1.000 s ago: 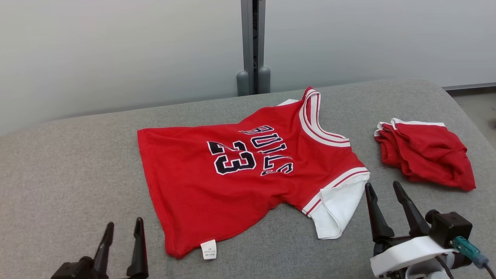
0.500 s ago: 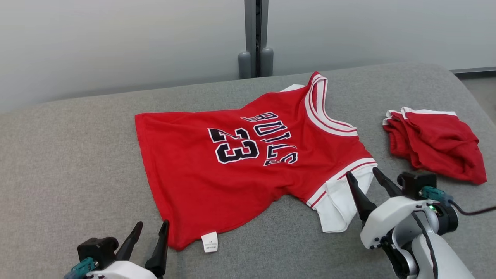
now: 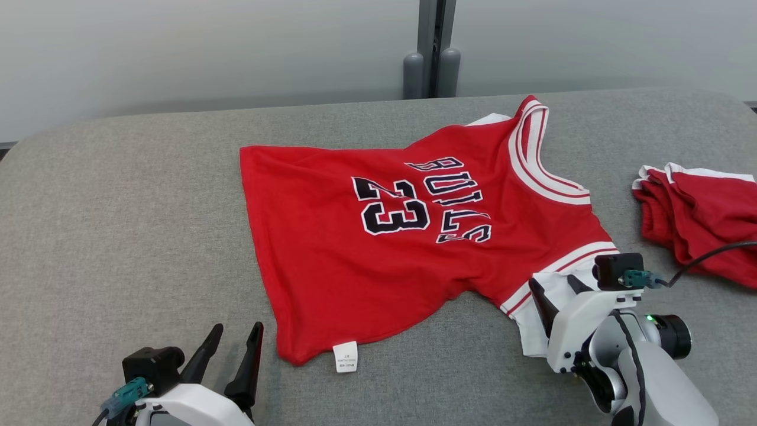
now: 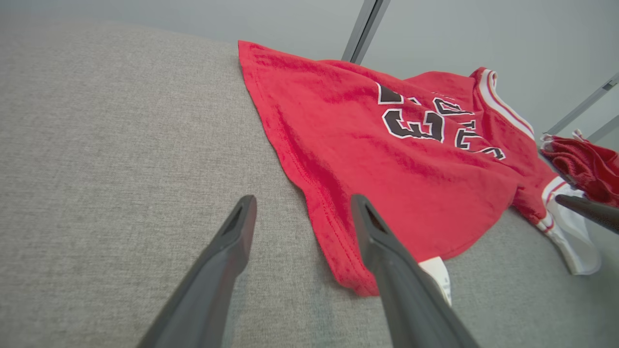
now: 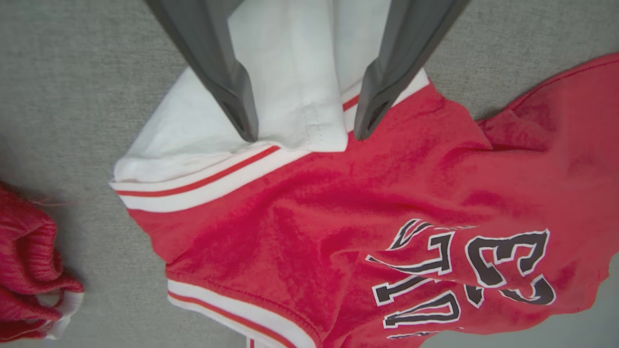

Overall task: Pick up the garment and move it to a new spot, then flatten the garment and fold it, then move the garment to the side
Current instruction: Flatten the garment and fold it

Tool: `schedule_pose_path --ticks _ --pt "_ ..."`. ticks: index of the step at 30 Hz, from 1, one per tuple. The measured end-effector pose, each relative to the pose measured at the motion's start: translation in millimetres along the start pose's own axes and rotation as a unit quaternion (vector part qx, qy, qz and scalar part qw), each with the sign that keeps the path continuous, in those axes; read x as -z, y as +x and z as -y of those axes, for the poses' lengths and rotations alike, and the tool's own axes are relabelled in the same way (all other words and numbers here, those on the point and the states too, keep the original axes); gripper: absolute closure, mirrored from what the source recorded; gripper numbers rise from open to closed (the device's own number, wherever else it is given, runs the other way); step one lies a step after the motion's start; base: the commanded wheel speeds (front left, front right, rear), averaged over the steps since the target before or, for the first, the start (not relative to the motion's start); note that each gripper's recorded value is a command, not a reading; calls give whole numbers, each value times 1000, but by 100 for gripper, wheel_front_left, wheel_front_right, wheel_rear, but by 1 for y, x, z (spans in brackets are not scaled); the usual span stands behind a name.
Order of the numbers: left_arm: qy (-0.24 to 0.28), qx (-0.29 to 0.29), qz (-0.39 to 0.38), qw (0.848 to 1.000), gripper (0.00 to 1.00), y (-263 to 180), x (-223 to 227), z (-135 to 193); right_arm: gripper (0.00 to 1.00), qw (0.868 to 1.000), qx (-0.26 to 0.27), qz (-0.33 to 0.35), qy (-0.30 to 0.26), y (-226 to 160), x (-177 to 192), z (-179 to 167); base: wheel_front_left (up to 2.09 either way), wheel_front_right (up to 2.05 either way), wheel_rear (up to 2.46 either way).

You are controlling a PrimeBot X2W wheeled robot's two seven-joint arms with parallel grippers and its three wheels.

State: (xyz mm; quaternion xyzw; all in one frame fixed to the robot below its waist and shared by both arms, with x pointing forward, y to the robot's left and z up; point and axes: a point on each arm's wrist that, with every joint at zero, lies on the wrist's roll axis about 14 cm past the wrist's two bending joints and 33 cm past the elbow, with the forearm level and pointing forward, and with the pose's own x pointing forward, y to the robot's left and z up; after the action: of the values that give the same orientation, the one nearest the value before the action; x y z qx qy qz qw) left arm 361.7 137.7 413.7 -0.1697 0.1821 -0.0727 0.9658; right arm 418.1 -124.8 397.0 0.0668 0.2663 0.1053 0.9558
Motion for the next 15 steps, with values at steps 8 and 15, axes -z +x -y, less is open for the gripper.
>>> schedule_pose_path --ticks 8,15 --pt "-1 -9 0 1000 0 -4 2 -7 0 1000 -10 -19 9 8 9 -8 0 0 0" --pt "-2 -8 0 1000 0 -3 3 -7 84 1000 -5 -16 14 11 9 -4 0 0 0"
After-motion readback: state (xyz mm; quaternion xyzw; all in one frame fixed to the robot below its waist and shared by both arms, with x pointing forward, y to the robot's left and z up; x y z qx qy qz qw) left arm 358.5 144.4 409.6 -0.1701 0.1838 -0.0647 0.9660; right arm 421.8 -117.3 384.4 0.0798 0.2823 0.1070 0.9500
